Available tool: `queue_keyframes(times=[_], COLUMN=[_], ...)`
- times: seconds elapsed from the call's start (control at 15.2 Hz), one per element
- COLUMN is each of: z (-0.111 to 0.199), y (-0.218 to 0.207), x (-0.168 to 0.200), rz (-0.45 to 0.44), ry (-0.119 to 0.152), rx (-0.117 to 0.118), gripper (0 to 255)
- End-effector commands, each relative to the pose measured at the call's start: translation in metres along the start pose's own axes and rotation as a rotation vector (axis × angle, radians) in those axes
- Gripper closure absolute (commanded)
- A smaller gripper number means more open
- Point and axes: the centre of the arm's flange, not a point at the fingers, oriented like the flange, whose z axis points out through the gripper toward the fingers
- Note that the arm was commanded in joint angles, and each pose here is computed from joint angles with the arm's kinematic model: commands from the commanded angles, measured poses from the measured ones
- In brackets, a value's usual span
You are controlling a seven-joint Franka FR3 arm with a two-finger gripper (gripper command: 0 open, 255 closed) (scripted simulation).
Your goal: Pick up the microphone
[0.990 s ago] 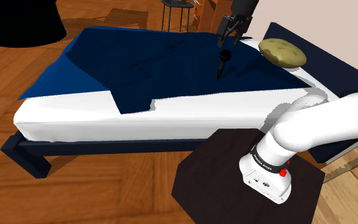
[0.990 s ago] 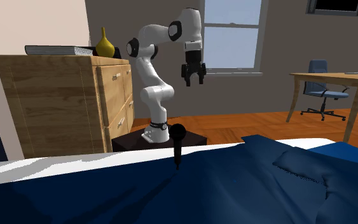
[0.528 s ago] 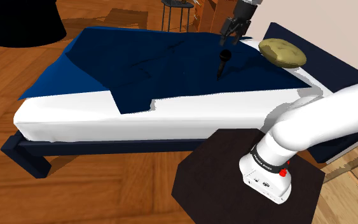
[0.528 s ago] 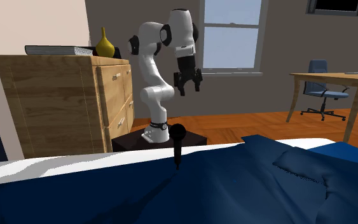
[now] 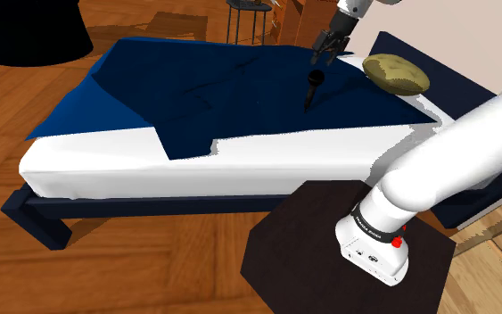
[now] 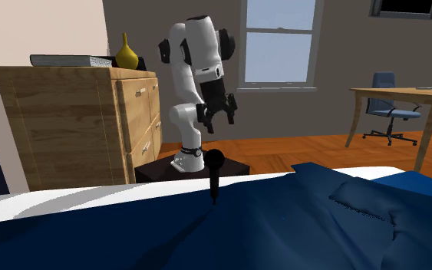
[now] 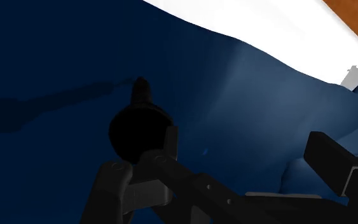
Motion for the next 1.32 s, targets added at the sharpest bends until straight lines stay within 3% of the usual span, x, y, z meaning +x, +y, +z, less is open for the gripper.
queue_keyframes(times=[0.0,0.33,0.92,0.99,1.25], z=[0.008,0.028,0.067,0.068,0.068], y=[0.025,0.084,0.091,0.091,0.091], x=[0.011,0.037,0.032,0.033,0.033], rz=[0.006,0.023,0.023,0.023,0.023], ry=[0.007,0.02,0.02,0.02,0.02], rx=[0.018,0.064,0.064,0.064,0.064], gripper=[0,0,0,255,255])
